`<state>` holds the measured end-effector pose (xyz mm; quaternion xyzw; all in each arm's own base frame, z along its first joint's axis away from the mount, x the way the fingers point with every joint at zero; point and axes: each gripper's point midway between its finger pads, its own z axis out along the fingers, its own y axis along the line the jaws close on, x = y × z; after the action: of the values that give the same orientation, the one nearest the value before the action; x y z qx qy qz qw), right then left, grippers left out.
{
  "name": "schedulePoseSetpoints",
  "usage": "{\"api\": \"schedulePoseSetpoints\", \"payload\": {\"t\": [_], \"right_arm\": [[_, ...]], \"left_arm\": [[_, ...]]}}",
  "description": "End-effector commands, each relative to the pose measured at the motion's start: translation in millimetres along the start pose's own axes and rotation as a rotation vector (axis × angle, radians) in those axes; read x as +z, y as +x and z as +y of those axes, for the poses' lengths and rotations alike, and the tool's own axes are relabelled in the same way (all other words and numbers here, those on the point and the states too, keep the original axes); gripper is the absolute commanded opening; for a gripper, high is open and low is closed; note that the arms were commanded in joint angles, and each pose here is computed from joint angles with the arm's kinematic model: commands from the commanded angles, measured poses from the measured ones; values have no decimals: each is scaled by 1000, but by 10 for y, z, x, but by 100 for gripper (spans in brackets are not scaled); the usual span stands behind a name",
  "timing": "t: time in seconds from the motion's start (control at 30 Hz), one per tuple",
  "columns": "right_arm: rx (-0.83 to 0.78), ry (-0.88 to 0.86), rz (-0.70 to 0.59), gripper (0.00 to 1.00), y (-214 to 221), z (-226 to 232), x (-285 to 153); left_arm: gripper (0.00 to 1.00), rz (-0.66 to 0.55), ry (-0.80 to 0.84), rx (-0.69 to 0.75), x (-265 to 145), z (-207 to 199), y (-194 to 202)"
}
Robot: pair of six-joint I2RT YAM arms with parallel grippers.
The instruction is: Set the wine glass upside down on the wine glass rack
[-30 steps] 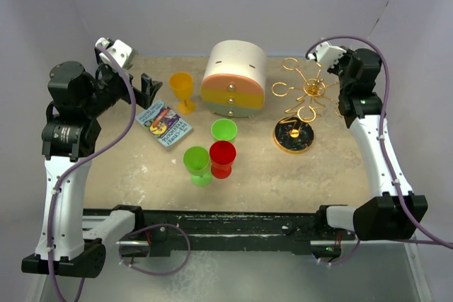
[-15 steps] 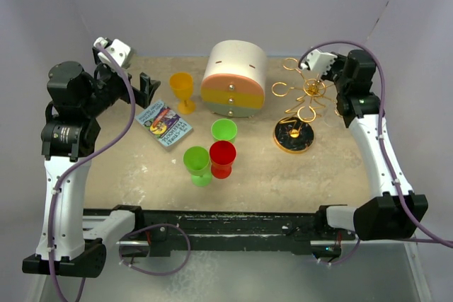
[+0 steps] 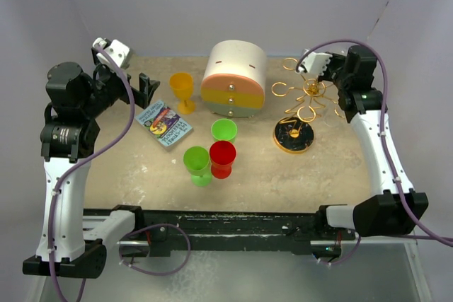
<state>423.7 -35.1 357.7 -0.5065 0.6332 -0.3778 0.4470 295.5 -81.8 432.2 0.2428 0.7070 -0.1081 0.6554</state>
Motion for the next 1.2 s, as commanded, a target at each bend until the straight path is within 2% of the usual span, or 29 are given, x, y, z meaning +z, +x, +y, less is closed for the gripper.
{"api": "schedulePoseSetpoints", "payload": {"t": [0.0, 0.6, 1.17], "right_arm": [[-35, 46, -97, 0, -219, -278, -110], [-36, 20, -157, 0, -342, -298, -99], [-58, 9, -136, 0, -323, -307, -133]], "left_arm": [[99, -48, -2, 30, -37, 6, -111], [99, -49, 13, 30, -19, -8, -108], [99, -58, 19, 34, -42, -28, -138]]}}
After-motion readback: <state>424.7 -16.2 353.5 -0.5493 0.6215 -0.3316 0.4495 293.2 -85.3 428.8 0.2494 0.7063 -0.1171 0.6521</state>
